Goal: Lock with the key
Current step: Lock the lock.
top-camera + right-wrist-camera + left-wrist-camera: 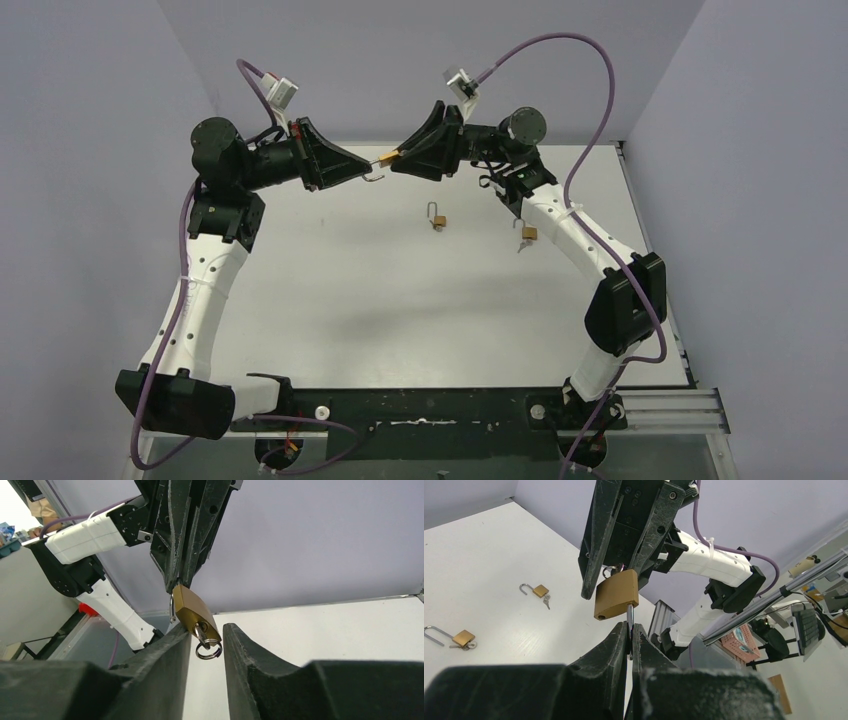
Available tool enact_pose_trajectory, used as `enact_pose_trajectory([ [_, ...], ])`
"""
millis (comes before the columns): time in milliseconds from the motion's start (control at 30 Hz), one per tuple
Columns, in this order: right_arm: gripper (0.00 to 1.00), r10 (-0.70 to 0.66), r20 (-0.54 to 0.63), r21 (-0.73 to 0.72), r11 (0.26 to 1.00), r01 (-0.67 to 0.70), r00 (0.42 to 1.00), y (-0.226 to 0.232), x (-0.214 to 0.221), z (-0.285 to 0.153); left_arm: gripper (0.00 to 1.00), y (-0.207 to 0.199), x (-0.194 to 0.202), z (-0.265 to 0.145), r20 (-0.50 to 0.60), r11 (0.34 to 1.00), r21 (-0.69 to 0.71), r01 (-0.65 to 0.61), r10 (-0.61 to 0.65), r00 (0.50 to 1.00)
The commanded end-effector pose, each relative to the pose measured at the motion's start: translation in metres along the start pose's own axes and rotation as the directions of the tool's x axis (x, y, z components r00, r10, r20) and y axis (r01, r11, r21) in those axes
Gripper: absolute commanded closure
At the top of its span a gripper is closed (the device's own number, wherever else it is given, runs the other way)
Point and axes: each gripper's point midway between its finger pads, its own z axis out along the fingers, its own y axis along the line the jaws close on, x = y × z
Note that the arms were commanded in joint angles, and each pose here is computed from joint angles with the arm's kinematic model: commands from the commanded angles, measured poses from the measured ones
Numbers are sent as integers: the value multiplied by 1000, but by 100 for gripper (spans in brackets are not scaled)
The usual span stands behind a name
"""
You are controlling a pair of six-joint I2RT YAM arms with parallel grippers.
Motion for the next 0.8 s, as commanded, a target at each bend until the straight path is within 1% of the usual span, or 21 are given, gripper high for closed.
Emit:
enact_pose_trajectory([
  [0,63,-121,67,-31,992,124,990,27,-38,2,100,-20,-14,-3,25,996,42,-84,83,996],
  [100,48,-133,70,-34,990,136,989,30,-40,1,100,-21,-14,-3,25,995,43,-86,85,996],
  [167,44,-139,71,-35,989,142,988,32,-41,0,100,-22,-14,-3,27,995,43,-86,84,996],
  [367,46,-140,73,-39,989,143,987,37,-44,0,100,-23,-15,-4,30,996,41,-85,84,996],
  [467,49,-144,74,-44,988,148,987,41,-46,-1,100,-21,-15,-4,30,996,39,-79,78,997],
  [567,55,-141,77,-49,988,145,987,44,-47,0,100,-19,-14,-4,32,997,34,-74,73,997],
  [633,62,-136,77,-52,989,140,988,46,-46,1,100,-17,-13,-3,32,997,31,-68,67,997],
  [667,67,-133,77,-55,989,137,988,47,-45,2,100,-17,-13,-3,34,997,29,-69,68,997],
  [700,74,-130,76,-58,989,134,989,47,-44,3,100,-16,-13,-3,34,997,27,-66,65,997],
  [733,84,-129,77,-57,989,133,989,47,-44,3,100,-15,-13,-3,35,998,26,-62,61,998],
  [767,97,-127,79,-59,990,132,989,48,-44,3,100,-15,-13,-3,35,998,27,-61,60,998],
])
